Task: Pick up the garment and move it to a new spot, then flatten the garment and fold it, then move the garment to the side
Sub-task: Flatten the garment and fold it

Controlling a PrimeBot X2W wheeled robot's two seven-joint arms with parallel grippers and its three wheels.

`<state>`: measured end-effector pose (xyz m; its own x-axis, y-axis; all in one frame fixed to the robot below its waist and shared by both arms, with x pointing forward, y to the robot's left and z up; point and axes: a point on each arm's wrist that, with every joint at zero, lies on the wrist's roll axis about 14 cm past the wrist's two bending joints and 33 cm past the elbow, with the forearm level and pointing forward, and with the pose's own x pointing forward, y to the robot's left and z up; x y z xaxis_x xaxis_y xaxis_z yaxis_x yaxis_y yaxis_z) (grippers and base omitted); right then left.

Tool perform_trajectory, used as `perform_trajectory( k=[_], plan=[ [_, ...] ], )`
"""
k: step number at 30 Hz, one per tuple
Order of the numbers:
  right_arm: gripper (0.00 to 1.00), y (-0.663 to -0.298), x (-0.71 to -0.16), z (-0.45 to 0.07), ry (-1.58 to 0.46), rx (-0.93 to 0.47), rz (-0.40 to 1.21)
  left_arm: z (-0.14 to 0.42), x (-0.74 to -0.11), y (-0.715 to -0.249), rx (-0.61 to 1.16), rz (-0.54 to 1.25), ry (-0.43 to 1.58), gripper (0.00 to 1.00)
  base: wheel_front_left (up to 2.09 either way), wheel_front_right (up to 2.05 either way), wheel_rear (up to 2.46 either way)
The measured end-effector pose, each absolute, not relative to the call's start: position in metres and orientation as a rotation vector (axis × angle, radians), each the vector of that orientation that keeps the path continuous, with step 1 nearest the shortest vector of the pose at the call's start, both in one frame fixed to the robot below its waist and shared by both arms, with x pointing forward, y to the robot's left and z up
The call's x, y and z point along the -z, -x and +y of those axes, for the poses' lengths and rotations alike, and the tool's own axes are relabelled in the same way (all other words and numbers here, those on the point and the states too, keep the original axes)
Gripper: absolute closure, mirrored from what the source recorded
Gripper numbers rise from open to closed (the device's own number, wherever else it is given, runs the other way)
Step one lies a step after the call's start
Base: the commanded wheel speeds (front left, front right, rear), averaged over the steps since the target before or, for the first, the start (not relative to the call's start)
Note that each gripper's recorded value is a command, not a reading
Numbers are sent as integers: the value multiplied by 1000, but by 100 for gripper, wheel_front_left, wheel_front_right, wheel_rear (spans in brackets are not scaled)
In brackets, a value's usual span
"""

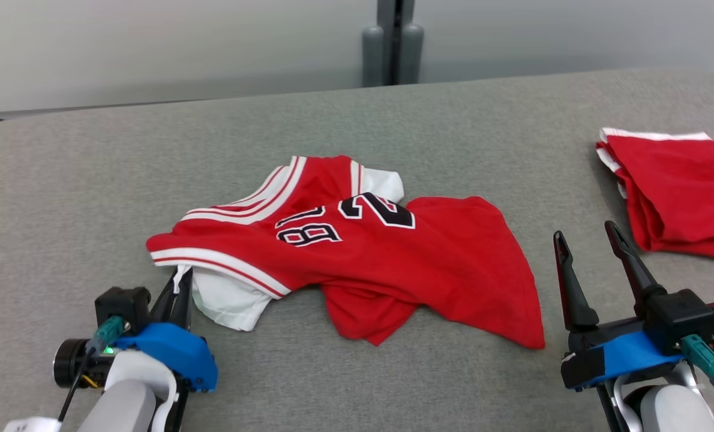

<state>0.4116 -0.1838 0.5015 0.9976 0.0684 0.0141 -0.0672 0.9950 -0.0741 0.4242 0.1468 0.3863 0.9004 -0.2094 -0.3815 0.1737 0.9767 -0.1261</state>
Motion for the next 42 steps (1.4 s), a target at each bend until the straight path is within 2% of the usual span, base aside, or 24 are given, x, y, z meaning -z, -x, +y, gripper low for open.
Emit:
perform_trajectory(
  k=[9, 13, 14, 15, 16, 17, 21, 26, 32, 42],
  plan=[
    [0, -416, -509, -156, 41, -143, -46, 181, -426, -379, 136, 336, 29, 100, 0, 0, 0],
    [0, -416, -508, -149, 36, -163, -43, 185, -441, -358, 102, 335, 66, 100, 0, 0, 0],
    [0, -416, -507, -148, 34, -165, -41, 186, -439, -353, 90, 349, 84, 90, 0, 0, 0],
    [0, -416, -506, -147, 32, -166, -41, 187, -435, -347, 79, 368, 96, 54, 0, 0, 0],
    [0, -416, -506, -147, 30, -169, -39, 187, -430, -341, 70, 389, 108, 13, 0, 0, 0],
    [0, -416, -505, -146, 29, -171, -37, 188, -424, -337, 55, 409, 130, 0, 0, 0, 0],
    [0, -414, -505, -149, 27, -162, -37, 199, -395, -315, -18, 496, 159, 0, 0, 0, 0],
    [0, -411, -503, -158, 32, -135, -32, 228, -389, -304, -122, 489, 161, 0, 0, 0, 0],
    [0, -410, -508, -160, 31, -130, -46, 234, -409, -315, -133, 381, 167, 0, 0, 0, 0],
    [0, -399, -517, -160, -4, -129, -77, 188, -462, -348, -16, 146, 226, 0, 0, 0, 0]
  ],
)
